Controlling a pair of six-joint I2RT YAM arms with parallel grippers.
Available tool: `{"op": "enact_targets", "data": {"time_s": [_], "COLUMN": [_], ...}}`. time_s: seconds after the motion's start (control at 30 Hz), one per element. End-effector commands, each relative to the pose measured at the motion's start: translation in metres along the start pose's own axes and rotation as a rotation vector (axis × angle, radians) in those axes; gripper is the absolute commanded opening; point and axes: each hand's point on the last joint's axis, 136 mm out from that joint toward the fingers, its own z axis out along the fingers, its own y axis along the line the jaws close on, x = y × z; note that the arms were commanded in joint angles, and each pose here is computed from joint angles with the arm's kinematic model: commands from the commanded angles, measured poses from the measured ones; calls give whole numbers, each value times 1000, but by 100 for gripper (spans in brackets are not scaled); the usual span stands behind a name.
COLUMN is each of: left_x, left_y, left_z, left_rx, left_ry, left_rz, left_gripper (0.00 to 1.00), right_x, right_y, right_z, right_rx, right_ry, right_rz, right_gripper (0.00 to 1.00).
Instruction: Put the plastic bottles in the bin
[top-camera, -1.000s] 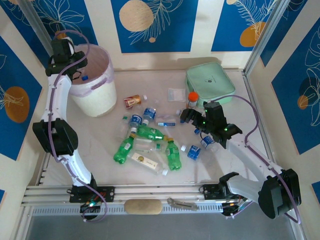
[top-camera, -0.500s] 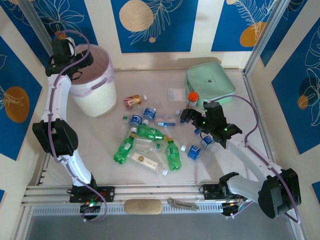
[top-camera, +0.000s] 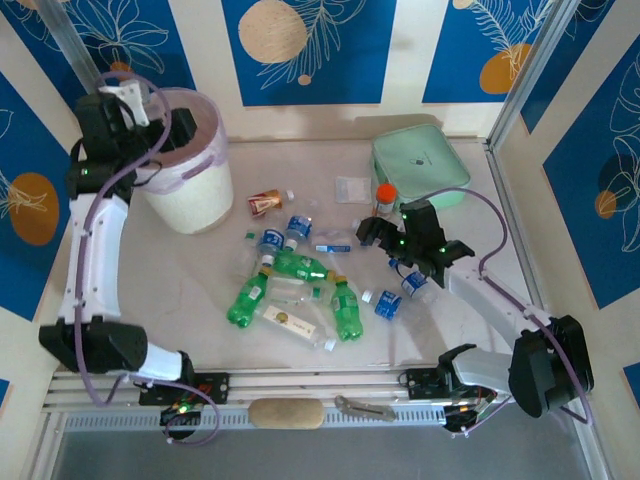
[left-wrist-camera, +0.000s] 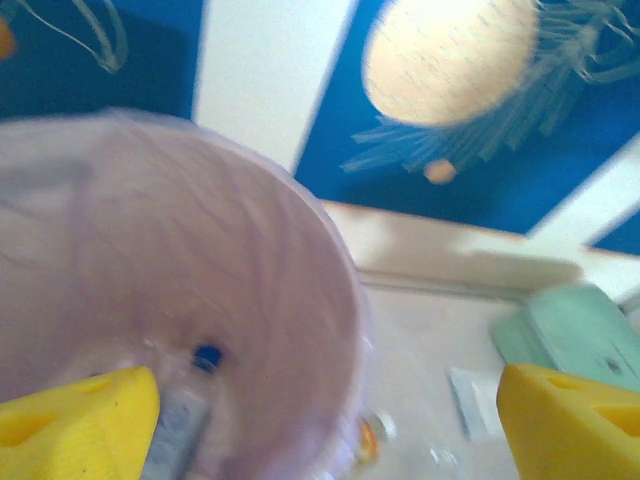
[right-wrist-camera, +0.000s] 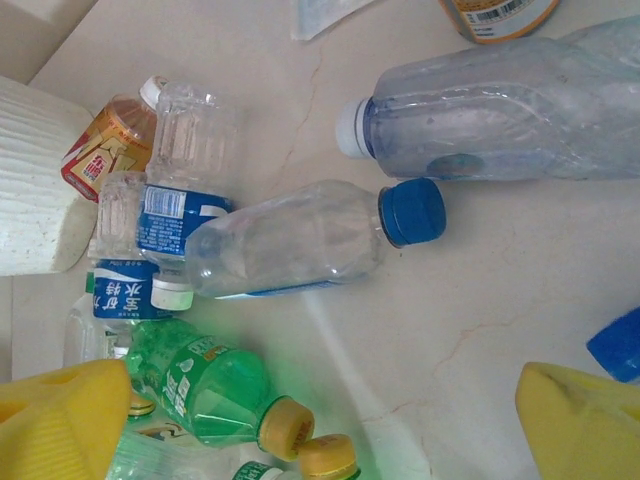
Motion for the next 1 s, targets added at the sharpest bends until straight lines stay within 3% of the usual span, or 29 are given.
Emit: {"op": "enact_targets", "data": {"time_s": [0.0, 0.17, 0.3, 0.53, 0.77, 0.97], "left_x": [42, 115, 191, 305, 361, 389], "left_y": [-32, -52, -55, -34, -24, -10], "left_z": [-11, -28, -31, -38, -40, -41], "left_rx": [132, 181, 167, 59, 23, -21], "left_ry": [93, 246, 424, 700, 829, 881], "left_rz": [-18, -29, -49, -41, -19, -6], "left_gripper": [86, 85, 84, 83, 77, 75], "right_x": [-11, -13, -14, -14, -11, -9], "right_y": [19, 26, 33, 38, 42, 45], "right_z": [0, 11, 15, 19, 27, 32], "right_rx": [-49, -57, -71, -49, -39, -33], "right_ry": [-2, 29, 43, 44, 66, 79], "right_rz": [-20, -16, -10, -17, -18, -20], "right_gripper": [99, 99, 99, 99, 99, 99]}}
